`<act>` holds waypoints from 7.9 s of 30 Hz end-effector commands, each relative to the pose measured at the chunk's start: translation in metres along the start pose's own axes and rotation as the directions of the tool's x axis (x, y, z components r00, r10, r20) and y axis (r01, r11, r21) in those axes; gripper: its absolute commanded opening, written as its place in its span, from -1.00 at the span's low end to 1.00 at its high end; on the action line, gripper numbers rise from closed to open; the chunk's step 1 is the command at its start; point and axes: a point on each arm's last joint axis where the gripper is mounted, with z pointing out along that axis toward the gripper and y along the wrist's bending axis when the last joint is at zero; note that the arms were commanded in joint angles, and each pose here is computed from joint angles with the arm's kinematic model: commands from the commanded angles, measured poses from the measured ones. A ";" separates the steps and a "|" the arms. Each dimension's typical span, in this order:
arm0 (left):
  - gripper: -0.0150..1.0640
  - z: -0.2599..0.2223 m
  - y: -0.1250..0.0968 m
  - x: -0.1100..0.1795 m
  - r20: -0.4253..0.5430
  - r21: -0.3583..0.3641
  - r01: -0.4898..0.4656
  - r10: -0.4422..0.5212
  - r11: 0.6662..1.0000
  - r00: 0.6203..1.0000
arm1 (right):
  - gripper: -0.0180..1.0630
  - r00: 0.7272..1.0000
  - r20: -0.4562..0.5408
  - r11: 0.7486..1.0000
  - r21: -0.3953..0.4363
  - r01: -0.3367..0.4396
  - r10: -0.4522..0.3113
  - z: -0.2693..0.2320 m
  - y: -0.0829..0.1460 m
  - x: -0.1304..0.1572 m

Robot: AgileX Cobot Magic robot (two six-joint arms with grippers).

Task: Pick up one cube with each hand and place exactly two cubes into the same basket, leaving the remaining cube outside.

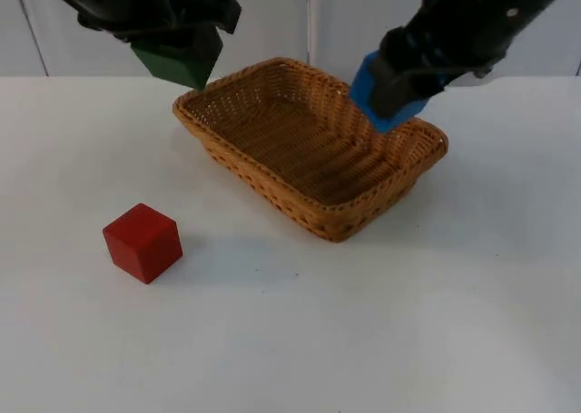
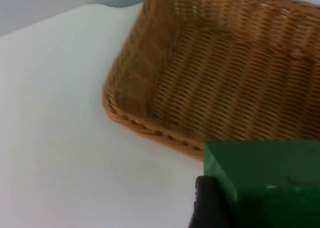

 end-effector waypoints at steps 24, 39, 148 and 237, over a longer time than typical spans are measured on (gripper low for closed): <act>-0.97 0.122 0.037 -0.033 0.036 0.065 0.019 -0.021 0.998 0.999 | -0.97 0.999 0.024 1.000 0.021 0.023 -0.024 0.099 -0.017 -0.023; -0.97 0.164 0.046 -0.008 0.013 0.163 0.089 -0.092 0.983 0.996 | -0.97 0.996 0.087 0.999 0.051 0.006 -0.010 0.129 -0.021 -0.017; 0.67 -0.126 0.003 0.002 0.135 0.263 -0.066 0.031 0.963 0.990 | 0.36 0.961 0.275 1.000 0.017 -0.009 0.004 -0.138 0.017 0.013; 0.67 -0.297 -0.032 0.226 0.400 0.044 0.014 -0.030 0.999 0.916 | 0.36 0.801 0.598 1.000 0.019 0.005 -0.016 -0.276 0.075 0.235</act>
